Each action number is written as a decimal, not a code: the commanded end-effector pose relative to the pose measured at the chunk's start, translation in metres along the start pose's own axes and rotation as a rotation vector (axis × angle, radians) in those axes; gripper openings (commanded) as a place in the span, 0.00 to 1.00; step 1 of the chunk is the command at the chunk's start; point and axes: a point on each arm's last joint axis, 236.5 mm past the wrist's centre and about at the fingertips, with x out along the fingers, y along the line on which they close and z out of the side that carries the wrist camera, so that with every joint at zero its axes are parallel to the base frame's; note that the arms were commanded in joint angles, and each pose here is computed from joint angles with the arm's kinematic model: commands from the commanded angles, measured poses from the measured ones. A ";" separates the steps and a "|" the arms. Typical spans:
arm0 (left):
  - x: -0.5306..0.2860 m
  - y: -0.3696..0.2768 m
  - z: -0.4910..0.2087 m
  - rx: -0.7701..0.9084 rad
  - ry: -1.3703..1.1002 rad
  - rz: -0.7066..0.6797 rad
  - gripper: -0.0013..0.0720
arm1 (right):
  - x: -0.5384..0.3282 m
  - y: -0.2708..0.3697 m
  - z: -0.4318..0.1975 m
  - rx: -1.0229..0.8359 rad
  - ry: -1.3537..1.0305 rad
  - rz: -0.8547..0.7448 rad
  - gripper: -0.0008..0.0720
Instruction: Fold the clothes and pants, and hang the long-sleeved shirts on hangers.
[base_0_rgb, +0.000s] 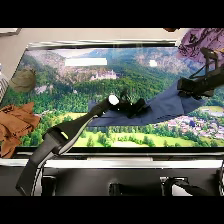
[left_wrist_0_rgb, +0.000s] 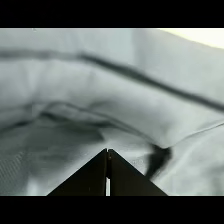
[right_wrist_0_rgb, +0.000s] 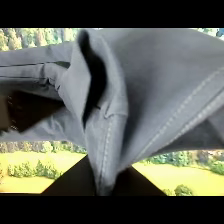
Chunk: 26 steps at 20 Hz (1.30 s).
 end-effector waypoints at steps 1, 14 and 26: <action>-0.059 0.002 0.023 0.099 0.005 0.105 0.04 | -0.002 0.016 0.000 0.009 -0.005 0.062 0.05; -0.498 0.053 0.097 0.130 -0.418 0.663 0.04 | 0.068 0.229 -0.050 -0.176 0.076 0.250 0.05; -0.554 0.067 0.103 0.084 -0.517 0.670 0.04 | 0.147 0.304 -0.079 -0.139 0.175 0.373 0.05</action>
